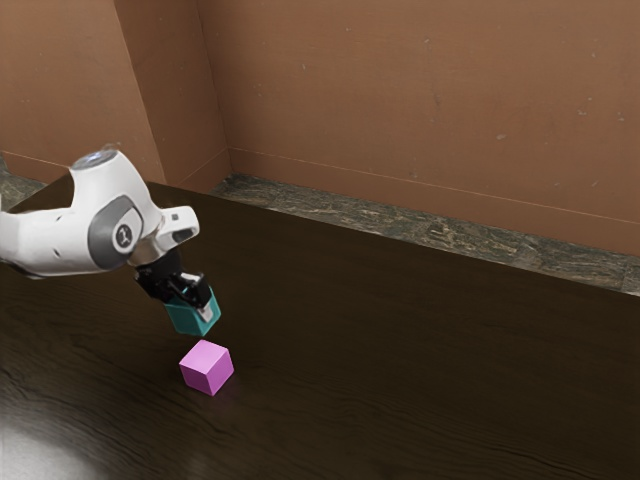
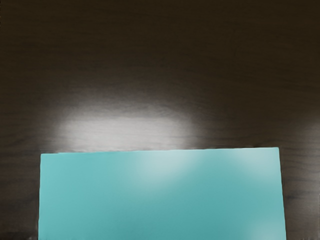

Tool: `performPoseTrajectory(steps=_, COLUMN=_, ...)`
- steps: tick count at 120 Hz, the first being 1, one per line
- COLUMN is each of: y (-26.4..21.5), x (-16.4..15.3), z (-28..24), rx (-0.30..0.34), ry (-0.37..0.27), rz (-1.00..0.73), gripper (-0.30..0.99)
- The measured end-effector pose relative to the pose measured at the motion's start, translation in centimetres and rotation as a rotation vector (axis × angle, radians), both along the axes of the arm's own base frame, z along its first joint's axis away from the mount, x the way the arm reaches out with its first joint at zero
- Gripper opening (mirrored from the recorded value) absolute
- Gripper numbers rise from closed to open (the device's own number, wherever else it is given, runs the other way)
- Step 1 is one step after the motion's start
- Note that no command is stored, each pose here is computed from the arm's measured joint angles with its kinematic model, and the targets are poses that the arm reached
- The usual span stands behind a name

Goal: Pick up the blue block with one arm, and put the blue block on the pink block with one arm

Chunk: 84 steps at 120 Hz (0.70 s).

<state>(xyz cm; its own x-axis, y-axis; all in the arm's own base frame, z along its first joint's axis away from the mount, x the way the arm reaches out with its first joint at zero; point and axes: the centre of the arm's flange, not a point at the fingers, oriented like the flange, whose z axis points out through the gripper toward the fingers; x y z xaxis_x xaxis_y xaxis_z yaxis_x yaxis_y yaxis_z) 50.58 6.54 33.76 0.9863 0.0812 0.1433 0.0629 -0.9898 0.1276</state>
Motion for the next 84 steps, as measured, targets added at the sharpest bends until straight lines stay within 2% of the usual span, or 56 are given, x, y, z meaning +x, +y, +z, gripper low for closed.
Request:
performPoseTrajectory(steps=52, y=-2.5, x=-2.5, z=-0.6, rx=-0.014, ry=0.043, rz=0.082, gripper=0.35)
performPoseTrajectory(steps=84, y=-4.0, x=-3.1, z=-0.1, rx=0.046, ry=0.043, rz=0.041, gripper=0.35)
